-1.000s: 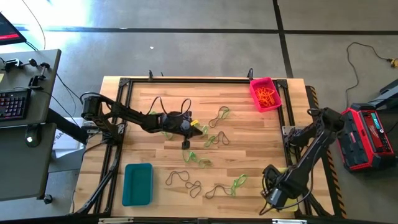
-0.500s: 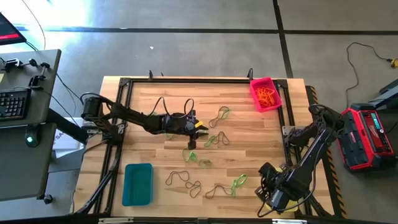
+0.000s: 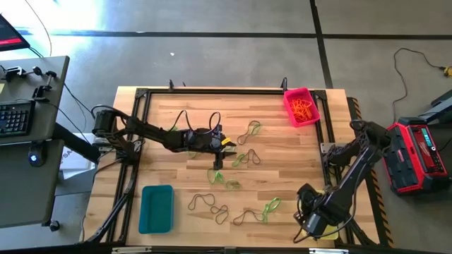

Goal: Sort rubber bands into baskets
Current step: Put the purple rubber band into the yellow bin

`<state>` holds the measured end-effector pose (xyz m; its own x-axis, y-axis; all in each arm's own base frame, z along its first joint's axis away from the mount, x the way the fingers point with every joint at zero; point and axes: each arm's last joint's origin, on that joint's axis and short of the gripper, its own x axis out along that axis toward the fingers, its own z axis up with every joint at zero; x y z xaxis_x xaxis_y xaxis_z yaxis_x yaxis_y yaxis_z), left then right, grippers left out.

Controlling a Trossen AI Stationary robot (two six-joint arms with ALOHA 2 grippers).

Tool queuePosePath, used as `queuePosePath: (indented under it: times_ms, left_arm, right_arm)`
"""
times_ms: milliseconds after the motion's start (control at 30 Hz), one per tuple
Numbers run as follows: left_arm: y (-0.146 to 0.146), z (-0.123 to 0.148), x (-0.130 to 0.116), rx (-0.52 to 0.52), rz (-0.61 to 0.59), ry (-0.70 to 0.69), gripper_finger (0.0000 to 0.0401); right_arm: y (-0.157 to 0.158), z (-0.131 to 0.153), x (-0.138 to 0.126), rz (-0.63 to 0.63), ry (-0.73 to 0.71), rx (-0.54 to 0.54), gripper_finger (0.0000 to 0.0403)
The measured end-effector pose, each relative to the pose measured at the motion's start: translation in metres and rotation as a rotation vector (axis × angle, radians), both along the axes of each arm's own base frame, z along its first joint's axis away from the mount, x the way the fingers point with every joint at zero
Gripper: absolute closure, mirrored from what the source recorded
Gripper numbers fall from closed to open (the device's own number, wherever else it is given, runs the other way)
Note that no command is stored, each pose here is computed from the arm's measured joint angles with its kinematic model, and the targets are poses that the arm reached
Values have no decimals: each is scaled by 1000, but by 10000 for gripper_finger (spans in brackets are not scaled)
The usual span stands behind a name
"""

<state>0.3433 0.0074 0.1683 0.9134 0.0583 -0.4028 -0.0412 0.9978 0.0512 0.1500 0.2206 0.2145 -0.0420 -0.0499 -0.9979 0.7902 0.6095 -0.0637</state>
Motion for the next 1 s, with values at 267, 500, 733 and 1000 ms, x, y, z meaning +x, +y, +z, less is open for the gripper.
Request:
queuePosePath:
  times_ms: [267,500,733,1000]
  left_arm:
    - [-2,0,0,-8,-21,-6,252]
    - [-14,5,7,-8,-70,4,248]
    - [-18,-5,47,10,-83,104,238]
    - [-4,-32,81,-6,15,199,238]
  right_arm:
    - [-7,1,7,-17,13,-6,267]
    - [-12,23,13,-12,43,-45,227]
    - [-16,48,15,47,-47,-167,210]
    - [-14,51,31,207,-286,-265,210]
